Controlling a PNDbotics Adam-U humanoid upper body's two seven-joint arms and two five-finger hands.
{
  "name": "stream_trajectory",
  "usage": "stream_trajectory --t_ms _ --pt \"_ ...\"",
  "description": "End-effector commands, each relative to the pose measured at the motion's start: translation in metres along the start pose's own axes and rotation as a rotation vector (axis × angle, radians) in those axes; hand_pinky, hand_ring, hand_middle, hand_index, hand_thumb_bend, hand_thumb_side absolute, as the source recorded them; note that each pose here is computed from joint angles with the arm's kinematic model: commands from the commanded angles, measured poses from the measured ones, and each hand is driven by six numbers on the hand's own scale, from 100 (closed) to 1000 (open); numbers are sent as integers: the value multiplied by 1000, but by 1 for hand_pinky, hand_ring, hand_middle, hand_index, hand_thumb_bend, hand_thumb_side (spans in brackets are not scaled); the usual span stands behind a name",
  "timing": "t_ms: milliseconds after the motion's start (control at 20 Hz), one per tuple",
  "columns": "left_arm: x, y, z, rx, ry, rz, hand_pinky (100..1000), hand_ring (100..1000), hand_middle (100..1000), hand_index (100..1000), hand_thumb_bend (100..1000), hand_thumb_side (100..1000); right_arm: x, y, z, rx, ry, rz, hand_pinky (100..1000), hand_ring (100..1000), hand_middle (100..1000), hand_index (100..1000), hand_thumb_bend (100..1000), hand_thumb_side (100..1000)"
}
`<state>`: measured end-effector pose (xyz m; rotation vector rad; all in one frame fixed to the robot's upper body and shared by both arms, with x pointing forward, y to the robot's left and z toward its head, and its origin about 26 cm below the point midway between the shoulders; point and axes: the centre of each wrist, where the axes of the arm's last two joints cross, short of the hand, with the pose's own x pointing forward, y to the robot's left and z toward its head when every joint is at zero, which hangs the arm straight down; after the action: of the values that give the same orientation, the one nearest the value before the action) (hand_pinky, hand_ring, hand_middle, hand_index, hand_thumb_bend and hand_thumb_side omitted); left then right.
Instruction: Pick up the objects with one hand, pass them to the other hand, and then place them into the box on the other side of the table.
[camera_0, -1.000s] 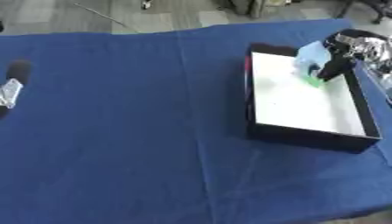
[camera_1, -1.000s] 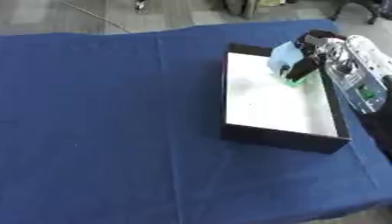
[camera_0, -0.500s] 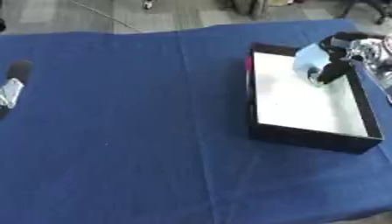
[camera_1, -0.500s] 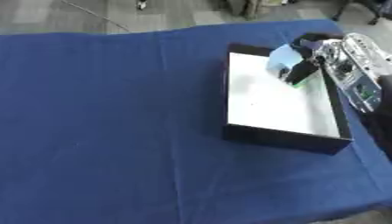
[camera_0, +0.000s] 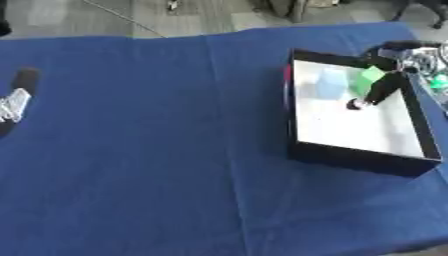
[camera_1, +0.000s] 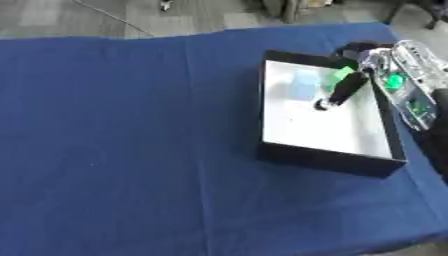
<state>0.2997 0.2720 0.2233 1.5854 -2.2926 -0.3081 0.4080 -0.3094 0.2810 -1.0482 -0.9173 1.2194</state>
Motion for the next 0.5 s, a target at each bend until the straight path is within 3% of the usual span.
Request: stream_trajectory --t_ms 50,100,200,400,500 --pt "-2 9 -10 38 -31 -24 779 766 742 816 595 463 -2 -29 20 -55 70 -155 881 901 821 947 228 100" --pt "-3 9 -10 42 -27 -26 779 766 742 816 596 462 0 -35 26 -125 73 -219 854 887 809 939 100 100" --pt "-5 11 -11 44 -18 -31 781 767 744 820 597 468 8 -45 42 -296 75 -357 786 857 806 935 100 100" --pt "-10 15 -12 -2 15 -35 778 766 745 831 583 494 28 -53 64 -515 -12 -567 732 860 833 933 100 406" --pt "-14 17 -13 -67 42 -30 781 767 744 830 573 514 35 -53 66 -590 -61 -641 721 854 834 922 100 411"
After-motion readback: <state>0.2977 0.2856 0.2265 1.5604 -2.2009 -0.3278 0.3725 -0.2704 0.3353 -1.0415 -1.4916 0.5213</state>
